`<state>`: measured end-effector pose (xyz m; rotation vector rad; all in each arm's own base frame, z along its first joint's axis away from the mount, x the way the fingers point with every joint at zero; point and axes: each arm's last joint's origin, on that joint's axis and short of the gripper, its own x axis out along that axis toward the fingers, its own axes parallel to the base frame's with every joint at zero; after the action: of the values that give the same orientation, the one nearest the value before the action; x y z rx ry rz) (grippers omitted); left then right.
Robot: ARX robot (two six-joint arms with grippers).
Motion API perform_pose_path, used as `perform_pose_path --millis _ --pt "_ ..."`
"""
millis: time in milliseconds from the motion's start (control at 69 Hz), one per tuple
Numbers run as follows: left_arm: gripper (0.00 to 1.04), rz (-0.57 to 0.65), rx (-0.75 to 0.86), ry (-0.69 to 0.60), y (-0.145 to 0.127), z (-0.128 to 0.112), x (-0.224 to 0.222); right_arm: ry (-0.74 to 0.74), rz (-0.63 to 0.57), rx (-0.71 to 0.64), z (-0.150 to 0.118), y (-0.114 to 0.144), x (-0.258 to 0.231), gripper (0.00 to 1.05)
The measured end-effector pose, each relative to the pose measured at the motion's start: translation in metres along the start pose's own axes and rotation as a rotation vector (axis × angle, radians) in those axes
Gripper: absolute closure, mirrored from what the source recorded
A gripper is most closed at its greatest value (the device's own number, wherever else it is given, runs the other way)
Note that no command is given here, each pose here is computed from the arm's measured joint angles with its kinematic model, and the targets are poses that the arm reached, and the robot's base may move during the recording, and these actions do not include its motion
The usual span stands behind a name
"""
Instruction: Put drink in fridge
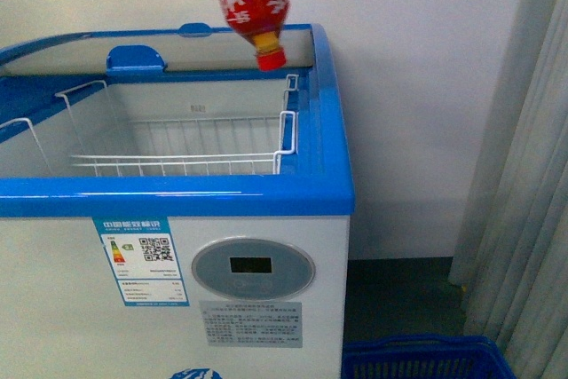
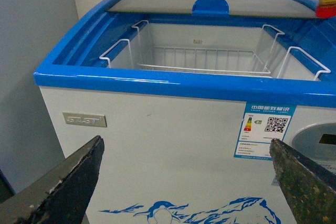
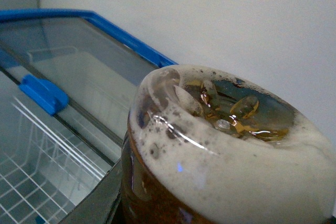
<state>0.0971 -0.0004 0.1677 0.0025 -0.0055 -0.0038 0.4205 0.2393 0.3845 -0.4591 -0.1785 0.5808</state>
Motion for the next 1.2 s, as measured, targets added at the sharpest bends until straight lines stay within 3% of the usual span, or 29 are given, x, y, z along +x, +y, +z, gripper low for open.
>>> perform_pose_path --millis 261,580,899,1203 --pt "0.08 0.0 0.0 0.0 0.0 0.0 0.0 -0.022 0.116 -0.056 0.005 0.043 0.037 0.6" --pt "0.08 0.0 0.0 0.0 0.0 0.0 0.0 0.002 0.173 -0.196 -0.027 0.078 0.071 0.6" --pt "0.08 0.0 0.0 0.0 0.0 0.0 0.0 0.064 0.146 -0.339 -0.07 0.089 0.088 0.6" --pt "0.08 0.0 0.0 0.0 0.0 0.0 0.0 0.106 0.148 -0.412 -0.087 0.095 0.091 0.6"
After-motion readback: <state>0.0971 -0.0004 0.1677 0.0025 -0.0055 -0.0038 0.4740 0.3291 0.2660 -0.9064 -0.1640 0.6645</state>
